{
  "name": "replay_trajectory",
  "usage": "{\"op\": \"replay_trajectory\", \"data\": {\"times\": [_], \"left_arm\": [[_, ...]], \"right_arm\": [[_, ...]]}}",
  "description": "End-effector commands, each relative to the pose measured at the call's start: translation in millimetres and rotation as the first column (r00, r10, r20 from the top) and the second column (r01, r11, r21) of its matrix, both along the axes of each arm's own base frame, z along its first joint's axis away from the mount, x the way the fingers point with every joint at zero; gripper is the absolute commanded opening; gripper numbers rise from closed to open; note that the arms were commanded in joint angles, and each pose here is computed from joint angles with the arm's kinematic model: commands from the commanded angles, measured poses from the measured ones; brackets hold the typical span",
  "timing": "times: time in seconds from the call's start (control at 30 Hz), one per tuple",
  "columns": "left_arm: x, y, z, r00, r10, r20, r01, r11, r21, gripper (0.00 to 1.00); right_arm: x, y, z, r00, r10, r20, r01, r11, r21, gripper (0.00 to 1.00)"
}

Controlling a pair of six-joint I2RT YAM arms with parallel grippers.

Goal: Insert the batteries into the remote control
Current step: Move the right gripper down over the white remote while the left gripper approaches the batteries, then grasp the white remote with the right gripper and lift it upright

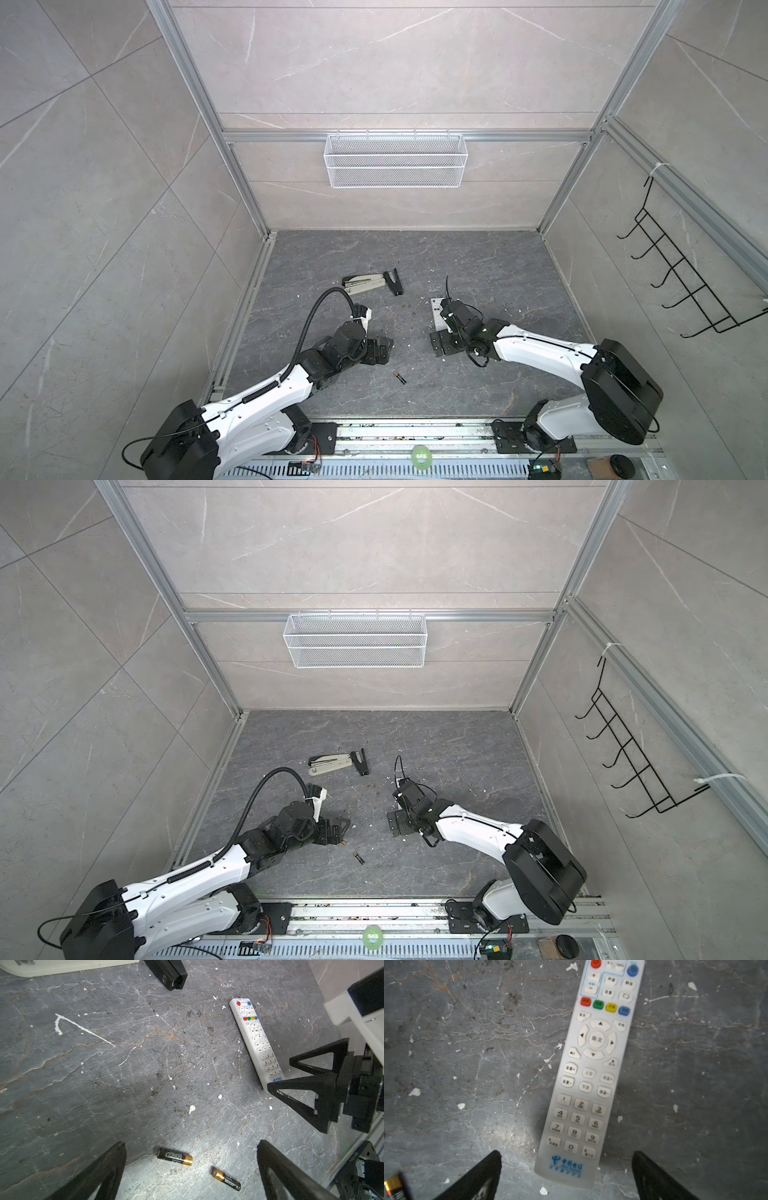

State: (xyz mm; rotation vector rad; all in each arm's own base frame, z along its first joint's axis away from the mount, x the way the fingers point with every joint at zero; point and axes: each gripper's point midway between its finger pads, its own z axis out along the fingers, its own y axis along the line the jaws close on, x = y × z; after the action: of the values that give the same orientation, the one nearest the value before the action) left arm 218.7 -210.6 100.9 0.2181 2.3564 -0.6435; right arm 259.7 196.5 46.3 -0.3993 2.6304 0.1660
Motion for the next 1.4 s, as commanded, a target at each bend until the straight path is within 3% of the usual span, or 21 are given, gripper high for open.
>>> {"op": "replay_trajectory", "data": {"times": [0.0,0.3,1.13,1.37], "left_arm": [[6.0,1.5,13.4,0.998,0.027,0.058,-0.026,0.999,-0.023,1.00],[6.6,10.1,5.0,0.997,0.043,0.056,-0.045,0.999,0.031,0.99],[2.0,6.5,18.8,0.996,0.002,0.091,-0.002,1.000,-0.006,1.00],[-3.1,2.0,33.0,0.991,-0.037,0.125,0.043,0.998,-0.048,1.00]], "right_arm": [[3.9,-6.7,-1.8,0.999,-0.037,0.010,0.037,0.997,-0.065,1.00],[2.8,-0.2,-12.0,1.000,-0.015,-0.010,0.014,0.995,-0.101,0.90],[-0.5,0.6,-28.0,0.999,-0.037,-0.034,0.034,0.994,-0.101,0.52],[-4.0,0.5,-17.9,0.999,-0.031,-0.017,0.030,0.997,-0.064,0.31]]}}
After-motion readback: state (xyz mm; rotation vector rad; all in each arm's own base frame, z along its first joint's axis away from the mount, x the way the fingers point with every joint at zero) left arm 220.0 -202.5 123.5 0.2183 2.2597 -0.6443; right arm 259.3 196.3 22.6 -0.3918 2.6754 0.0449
